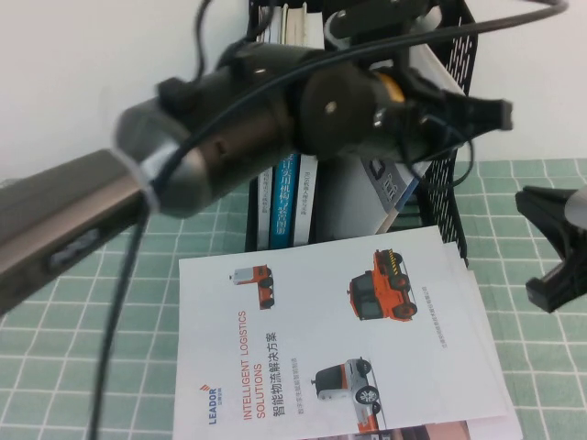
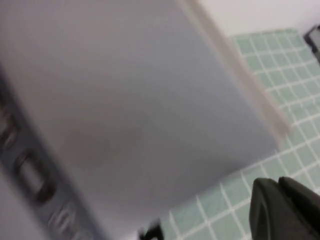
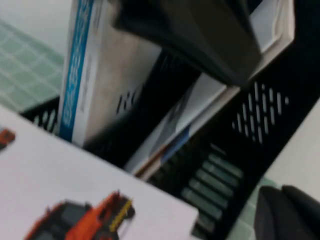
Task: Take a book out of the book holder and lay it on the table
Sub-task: Hold the bookshelf
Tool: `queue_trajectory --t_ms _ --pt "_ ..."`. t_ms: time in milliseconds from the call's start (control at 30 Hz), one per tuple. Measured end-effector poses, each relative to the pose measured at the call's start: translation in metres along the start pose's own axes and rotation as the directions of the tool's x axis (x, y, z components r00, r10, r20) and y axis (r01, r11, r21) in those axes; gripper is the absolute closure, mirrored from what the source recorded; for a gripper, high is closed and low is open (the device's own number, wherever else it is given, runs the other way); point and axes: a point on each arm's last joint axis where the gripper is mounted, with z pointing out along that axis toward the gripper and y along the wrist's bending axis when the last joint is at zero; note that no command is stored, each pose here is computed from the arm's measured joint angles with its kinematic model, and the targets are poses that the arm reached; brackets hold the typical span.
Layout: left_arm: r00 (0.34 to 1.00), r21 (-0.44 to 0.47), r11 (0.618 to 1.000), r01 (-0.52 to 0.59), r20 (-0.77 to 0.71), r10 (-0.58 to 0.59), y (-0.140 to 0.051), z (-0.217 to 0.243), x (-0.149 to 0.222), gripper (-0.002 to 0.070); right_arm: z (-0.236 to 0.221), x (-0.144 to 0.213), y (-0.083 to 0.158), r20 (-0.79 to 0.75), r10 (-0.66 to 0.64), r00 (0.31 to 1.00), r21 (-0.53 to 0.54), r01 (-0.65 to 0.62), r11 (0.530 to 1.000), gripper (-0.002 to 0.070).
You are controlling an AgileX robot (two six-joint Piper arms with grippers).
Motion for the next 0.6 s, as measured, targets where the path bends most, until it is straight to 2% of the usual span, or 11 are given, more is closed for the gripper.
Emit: queue_trajectory --t_ms 167,267,433,500,600 --pt "0.999 0.015 1.000 0.024 0.026 -0.025 -0.004 0.024 -0.011 0.0678 0.014 -0.004 0.005 0.121 0.030 0.992 -0.059 -0.023 0.998 0.0676" --pt "0.999 -0.005 1.000 0.026 0.039 -0.025 -0.003 0.027 -0.015 0.0678 0.025 -0.003 0.008 0.183 0.075 0.980 -0.103 -0.057 0.993 0.0628" --pt "0.999 -0.124 0.992 -0.024 0.041 0.029 0.003 0.020 -0.022 0.0678 0.042 0.004 0.011 0.238 0.162 0.958 -0.144 -0.130 0.981 0.0362" --pt "0.998 -0.189 0.981 -0.037 0.033 0.044 0.009 0.019 -0.022 0.0678 0.050 0.010 0.011 0.226 0.201 0.953 -0.137 -0.173 0.975 0.0292" --pt "0.998 -0.250 0.967 -0.044 0.029 0.053 0.017 0.018 -0.024 0.0678 0.061 0.021 0.008 0.222 0.237 0.946 -0.105 -0.219 0.970 0.0248"
